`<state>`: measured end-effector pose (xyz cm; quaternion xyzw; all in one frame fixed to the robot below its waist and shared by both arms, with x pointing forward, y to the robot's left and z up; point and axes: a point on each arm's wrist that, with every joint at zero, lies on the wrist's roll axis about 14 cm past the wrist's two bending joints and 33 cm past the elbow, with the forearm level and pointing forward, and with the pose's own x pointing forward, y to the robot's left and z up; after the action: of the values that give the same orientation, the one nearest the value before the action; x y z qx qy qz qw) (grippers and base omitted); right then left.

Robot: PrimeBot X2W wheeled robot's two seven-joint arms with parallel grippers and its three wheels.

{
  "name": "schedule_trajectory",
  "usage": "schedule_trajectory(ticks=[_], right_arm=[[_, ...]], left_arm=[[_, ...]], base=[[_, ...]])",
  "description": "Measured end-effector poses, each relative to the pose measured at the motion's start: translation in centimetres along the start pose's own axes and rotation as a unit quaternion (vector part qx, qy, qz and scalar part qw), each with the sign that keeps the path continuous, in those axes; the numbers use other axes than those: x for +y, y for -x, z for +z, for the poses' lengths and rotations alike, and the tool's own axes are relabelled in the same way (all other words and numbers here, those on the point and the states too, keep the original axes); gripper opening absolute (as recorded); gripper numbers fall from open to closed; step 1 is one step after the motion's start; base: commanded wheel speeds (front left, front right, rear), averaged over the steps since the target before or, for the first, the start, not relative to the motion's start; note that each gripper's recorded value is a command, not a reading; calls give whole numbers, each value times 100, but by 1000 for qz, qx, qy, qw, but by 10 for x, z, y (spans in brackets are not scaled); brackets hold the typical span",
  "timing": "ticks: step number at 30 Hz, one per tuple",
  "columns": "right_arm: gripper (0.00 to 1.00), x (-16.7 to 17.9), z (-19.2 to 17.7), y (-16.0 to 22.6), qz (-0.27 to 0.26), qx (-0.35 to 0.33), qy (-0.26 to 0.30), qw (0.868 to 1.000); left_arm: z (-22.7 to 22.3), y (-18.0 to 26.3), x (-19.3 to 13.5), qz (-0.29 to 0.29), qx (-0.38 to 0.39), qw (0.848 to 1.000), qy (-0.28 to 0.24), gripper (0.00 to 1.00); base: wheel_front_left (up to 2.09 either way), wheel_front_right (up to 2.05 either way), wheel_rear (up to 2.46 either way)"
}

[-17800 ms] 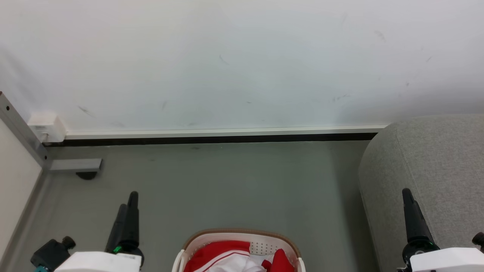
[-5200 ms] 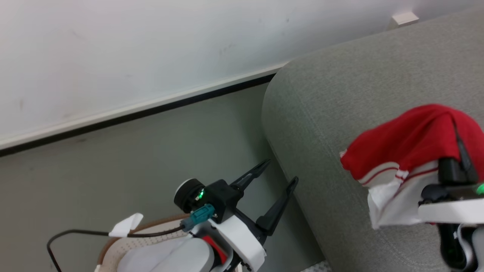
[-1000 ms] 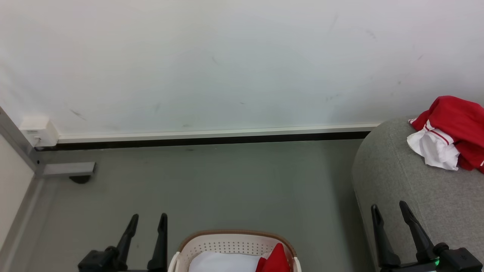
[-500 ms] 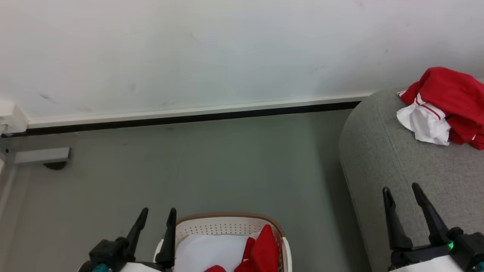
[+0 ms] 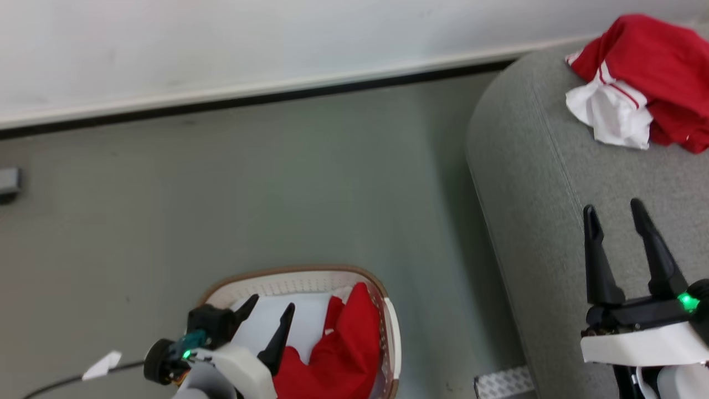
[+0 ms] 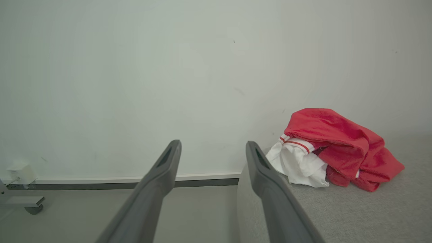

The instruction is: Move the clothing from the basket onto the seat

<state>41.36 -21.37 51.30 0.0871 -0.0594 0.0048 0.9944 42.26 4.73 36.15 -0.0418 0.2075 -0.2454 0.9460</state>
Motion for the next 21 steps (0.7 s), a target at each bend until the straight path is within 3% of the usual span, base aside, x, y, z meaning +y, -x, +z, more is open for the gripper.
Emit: schedule_trajectory(ticks=[5, 10, 21], right_arm=[[100, -12, -7, -12, -18, 2, -3, 1000], [100, -18, -11, -27, -25, -1, 2, 1000], [100, -35, -30, -49, -40, 9, 19, 999]], left_arm=[[-44, -23, -10, -43, 89, 995, -17, 100], [-89, -34, -33, -102, 169, 980, -20, 100], [-162, -43, -72, -202, 314, 927, -30, 100]], base=[[0, 0, 0], [0, 0, 0], [0, 0, 0]])
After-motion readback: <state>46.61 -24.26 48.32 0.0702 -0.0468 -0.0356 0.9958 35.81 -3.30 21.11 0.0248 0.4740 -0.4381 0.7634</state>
